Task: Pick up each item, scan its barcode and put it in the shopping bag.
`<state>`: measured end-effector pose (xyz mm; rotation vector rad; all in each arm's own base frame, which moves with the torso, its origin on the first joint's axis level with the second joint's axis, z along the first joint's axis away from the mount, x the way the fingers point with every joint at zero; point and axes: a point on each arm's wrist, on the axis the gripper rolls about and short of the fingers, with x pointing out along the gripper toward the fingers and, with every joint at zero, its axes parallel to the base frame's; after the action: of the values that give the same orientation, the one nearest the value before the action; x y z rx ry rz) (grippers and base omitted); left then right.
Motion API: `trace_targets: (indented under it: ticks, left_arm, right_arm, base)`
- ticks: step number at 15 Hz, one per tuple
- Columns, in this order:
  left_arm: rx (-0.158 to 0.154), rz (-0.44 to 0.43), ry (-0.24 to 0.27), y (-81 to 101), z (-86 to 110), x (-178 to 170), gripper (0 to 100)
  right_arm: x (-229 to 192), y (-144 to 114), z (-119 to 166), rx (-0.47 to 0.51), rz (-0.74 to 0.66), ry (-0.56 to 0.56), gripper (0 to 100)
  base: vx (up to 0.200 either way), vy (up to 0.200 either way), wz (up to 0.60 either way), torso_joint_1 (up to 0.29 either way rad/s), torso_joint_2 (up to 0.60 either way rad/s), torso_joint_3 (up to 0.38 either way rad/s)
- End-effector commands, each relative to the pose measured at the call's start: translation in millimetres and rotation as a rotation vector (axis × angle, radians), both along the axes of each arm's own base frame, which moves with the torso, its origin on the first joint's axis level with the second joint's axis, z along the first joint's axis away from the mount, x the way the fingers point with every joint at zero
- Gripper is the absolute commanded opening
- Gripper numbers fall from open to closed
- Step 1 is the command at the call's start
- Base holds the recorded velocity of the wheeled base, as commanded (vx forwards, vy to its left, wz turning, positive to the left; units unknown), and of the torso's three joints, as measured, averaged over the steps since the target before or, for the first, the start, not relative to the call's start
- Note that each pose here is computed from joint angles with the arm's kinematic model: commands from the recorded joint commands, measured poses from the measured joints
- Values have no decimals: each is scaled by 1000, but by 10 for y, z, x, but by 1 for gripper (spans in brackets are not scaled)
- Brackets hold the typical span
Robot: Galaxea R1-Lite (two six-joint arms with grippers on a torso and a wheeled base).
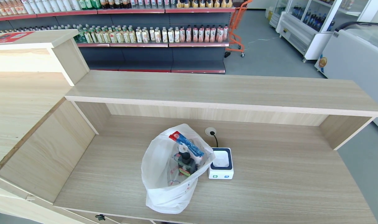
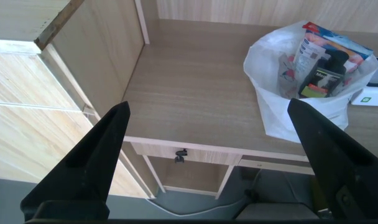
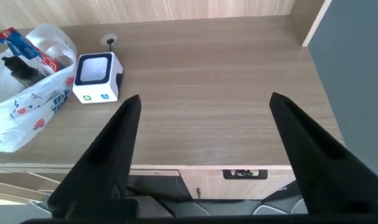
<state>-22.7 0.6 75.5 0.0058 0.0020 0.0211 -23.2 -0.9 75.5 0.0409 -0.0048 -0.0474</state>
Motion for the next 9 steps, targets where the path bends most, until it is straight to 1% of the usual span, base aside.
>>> trace_targets:
  ticks: [1,6,9]
  left_arm:
    - [0,0,0,0,0,0,100]
    - [2,-1,0,0,0,0,100]
    - [-6,0,-1,0,0,0,100]
  right_arm:
    - [2,0,2,20,0,3,0]
    - [2,0,1,21,0,4,0]
    - [2,0,1,21,0,4,0]
  base:
    - [0,0,0,0,0,0]
    - [0,0,0,0,0,0]
    - [0,0,0,0,0,0]
